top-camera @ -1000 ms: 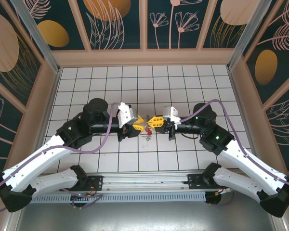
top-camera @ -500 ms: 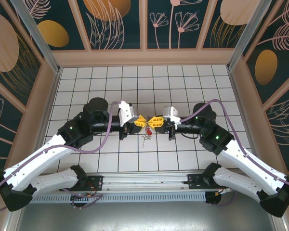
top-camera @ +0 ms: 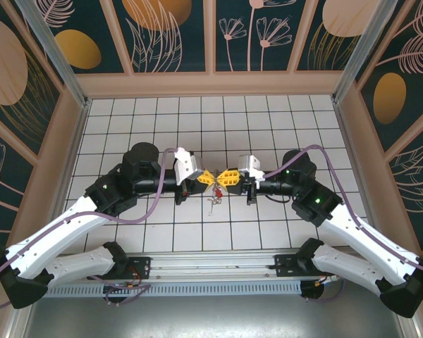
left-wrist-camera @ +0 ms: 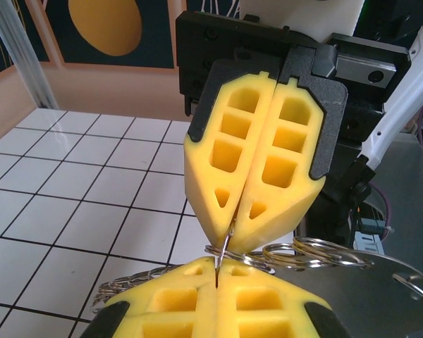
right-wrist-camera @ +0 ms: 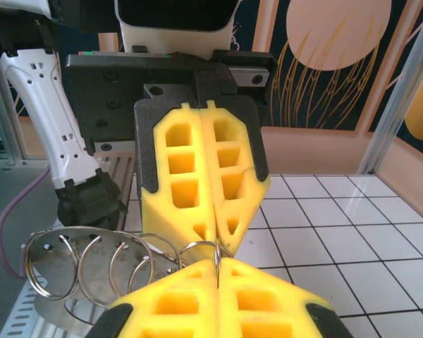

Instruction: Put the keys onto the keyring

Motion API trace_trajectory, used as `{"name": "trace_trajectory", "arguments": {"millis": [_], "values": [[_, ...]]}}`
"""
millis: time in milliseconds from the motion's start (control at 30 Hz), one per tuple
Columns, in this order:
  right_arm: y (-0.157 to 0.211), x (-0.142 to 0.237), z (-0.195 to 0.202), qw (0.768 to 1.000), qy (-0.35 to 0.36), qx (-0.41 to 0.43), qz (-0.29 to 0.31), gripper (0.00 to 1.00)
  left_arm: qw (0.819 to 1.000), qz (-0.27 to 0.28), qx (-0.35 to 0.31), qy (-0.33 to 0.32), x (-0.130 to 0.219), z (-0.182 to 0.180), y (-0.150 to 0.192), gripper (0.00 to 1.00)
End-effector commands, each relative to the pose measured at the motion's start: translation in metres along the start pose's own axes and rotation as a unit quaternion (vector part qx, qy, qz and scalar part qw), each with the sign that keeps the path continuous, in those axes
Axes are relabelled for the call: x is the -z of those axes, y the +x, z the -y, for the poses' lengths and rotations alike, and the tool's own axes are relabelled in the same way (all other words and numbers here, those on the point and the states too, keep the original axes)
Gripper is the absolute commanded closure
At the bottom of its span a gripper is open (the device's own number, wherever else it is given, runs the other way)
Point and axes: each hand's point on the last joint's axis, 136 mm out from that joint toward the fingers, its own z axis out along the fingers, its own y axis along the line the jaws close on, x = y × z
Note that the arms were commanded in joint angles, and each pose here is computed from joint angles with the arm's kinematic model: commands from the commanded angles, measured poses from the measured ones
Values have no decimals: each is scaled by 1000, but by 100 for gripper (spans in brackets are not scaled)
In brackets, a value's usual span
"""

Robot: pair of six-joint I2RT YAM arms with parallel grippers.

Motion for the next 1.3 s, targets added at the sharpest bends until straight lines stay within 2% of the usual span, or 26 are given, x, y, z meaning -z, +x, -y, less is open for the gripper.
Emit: {"name": "trace_trajectory", "arguments": {"millis": [0, 33, 67, 200, 467, 567, 667, 767, 900, 1000, 1267], "values": [[-8, 2, -3, 1000, -1, 9, 21, 100, 999, 29, -18, -5, 1, -2, -14, 100], [-7, 3, -2, 1000, 4, 10, 21, 100, 999, 30, -20, -7, 2, -2, -14, 100], [-6, 4, 0, 1000, 11, 10, 21, 96, 999, 32, -21, -11, 3, -3, -15, 100], [0, 7, 7, 999, 37, 4, 16, 75, 999, 30, -26, -33, 6, -9, -13, 100], [28, 21, 25, 993, 114, -39, -4, 64, 996, -14, -34, -85, 6, -26, 14, 100], [51, 28, 40, 982, 171, -73, -18, 62, 996, -10, -33, -85, 8, -24, 15, 100], [85, 35, 61, 961, 238, -130, -48, 61, 996, -20, -21, -83, 6, -23, 32, 100], [123, 39, 76, 938, 277, -195, -80, 60, 996, -25, -8, -80, 7, -20, 42, 100], [167, 35, 79, 916, 283, -255, -127, 60, 996, -21, 10, -80, 11, -16, 52, 100], [191, 27, 76, 907, 272, -282, -152, 61, 996, -9, 25, -82, 14, -13, 56, 100], [236, 1, 75, 889, 239, -341, -189, 61, 994, 17, 77, -77, 14, -9, 67, 100]]}}
